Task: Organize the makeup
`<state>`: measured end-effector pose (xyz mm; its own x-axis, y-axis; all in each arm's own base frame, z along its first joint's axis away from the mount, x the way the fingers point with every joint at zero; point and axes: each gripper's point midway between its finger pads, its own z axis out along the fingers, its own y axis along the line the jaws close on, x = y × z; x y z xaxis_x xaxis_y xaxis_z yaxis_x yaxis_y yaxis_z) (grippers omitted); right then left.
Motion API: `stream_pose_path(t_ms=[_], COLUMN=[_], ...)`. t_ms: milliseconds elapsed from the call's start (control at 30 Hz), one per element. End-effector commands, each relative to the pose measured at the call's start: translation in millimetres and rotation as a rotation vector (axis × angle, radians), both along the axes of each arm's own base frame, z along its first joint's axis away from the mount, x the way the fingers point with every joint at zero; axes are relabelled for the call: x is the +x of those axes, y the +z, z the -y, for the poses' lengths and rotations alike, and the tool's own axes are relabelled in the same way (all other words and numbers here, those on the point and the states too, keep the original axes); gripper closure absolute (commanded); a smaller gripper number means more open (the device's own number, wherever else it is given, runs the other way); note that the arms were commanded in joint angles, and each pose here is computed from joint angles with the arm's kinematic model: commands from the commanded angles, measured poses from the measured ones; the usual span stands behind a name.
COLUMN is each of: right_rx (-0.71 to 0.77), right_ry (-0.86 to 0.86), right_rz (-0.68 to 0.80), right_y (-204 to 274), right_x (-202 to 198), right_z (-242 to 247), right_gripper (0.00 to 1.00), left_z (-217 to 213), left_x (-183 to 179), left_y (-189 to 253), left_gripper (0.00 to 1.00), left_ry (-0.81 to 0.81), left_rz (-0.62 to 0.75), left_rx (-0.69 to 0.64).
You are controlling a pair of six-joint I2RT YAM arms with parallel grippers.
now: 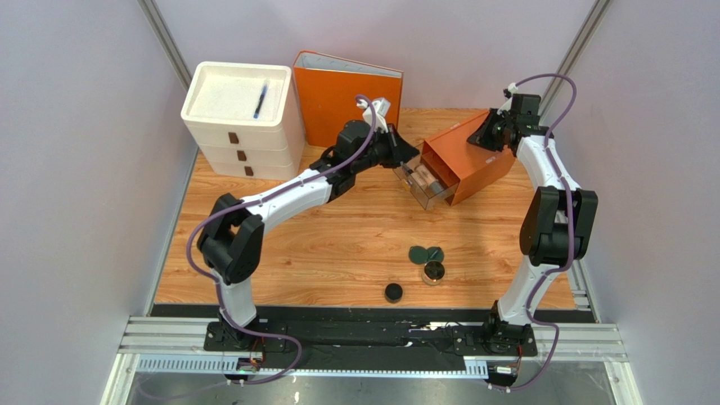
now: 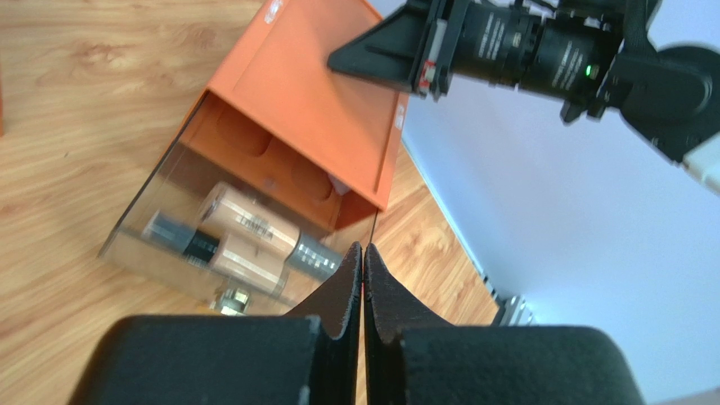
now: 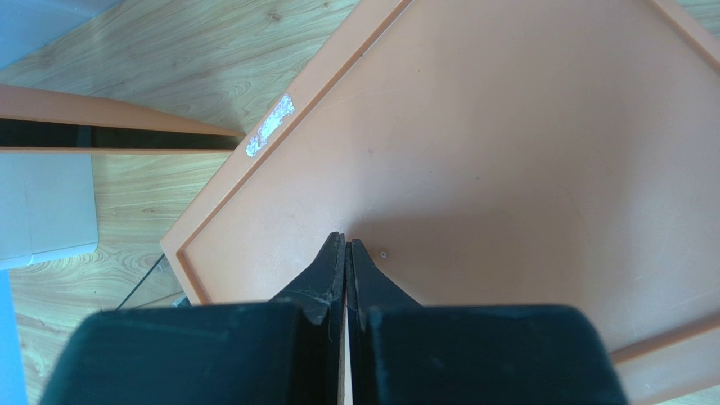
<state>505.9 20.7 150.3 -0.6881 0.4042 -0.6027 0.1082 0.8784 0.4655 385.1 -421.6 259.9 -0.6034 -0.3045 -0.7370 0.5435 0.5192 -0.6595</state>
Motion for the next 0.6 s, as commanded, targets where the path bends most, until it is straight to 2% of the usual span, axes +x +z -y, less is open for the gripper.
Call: stream_pose_path(t_ms=[0, 233, 567], right_rx=[-0.021, -0.022, -0.018], right_ry=[0.016, 0.018, 0.018], right_rz=[-0.539, -0.537, -0.537], right_y=[-128, -128, -128], right_x=[-100, -100, -101], right_z=[-7, -7, -8], right_gripper=[1.00, 1.00, 1.00], left_z=[-20, -15, 31], left_x=[-21, -30, -4], left_y=[-25, -82, -83], left_gripper=[1.00, 1.00, 1.00], left_ry=[-0.025, -0.063, -0.153], left_rz=[-0.013, -0.198, -0.216], left_rx=[0.037, 0.011, -0.047])
